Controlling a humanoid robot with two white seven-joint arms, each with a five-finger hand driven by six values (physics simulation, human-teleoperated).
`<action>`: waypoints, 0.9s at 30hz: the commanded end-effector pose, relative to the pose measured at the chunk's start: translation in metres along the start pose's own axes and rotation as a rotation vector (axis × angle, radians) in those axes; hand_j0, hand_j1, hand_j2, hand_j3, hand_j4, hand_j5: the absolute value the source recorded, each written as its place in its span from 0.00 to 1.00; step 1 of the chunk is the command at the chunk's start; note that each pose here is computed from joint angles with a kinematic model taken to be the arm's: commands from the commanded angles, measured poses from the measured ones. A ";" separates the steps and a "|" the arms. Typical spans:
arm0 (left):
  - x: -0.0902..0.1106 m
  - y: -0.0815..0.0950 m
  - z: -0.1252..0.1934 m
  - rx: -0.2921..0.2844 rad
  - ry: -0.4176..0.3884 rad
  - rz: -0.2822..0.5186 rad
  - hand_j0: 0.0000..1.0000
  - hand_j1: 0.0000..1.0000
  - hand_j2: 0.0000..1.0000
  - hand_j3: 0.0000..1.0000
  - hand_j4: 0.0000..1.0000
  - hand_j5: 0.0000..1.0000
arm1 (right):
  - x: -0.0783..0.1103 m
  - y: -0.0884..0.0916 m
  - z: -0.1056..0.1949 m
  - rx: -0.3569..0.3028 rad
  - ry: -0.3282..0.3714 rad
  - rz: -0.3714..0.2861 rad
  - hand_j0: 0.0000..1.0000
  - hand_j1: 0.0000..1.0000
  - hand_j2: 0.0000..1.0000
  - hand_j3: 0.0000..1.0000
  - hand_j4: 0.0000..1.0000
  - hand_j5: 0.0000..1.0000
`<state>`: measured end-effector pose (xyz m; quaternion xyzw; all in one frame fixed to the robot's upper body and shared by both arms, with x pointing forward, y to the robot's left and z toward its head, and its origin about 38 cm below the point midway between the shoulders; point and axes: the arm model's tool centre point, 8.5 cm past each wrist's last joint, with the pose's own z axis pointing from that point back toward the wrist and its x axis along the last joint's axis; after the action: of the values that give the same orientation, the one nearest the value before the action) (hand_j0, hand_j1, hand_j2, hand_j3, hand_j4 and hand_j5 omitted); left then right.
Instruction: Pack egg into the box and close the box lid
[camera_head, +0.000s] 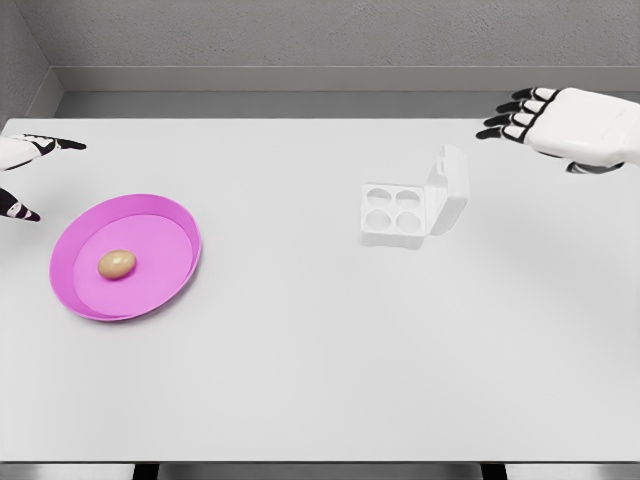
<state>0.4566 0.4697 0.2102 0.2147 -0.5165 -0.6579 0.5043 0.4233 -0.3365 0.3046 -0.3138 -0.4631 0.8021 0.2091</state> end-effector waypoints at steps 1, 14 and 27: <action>-0.001 0.001 0.001 0.004 0.002 0.005 1.00 1.00 1.00 1.00 1.00 1.00 | -0.002 -0.001 0.002 -0.002 0.007 -0.002 1.00 1.00 1.00 1.00 1.00 1.00; 0.059 -0.010 -0.027 -0.118 -0.168 -0.135 1.00 1.00 1.00 1.00 1.00 1.00 | -0.009 0.018 0.013 0.036 0.036 -0.039 1.00 1.00 1.00 1.00 1.00 1.00; 0.053 -0.041 -0.023 -0.215 -0.158 -0.131 1.00 1.00 1.00 1.00 1.00 1.00 | -0.014 0.102 -0.006 0.212 0.039 -0.218 1.00 1.00 1.00 1.00 1.00 1.00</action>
<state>0.4359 0.4108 0.1784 0.1419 -0.4643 -0.7573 0.4369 0.4314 -0.3865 0.2261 -0.2589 -0.4081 0.8138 0.3227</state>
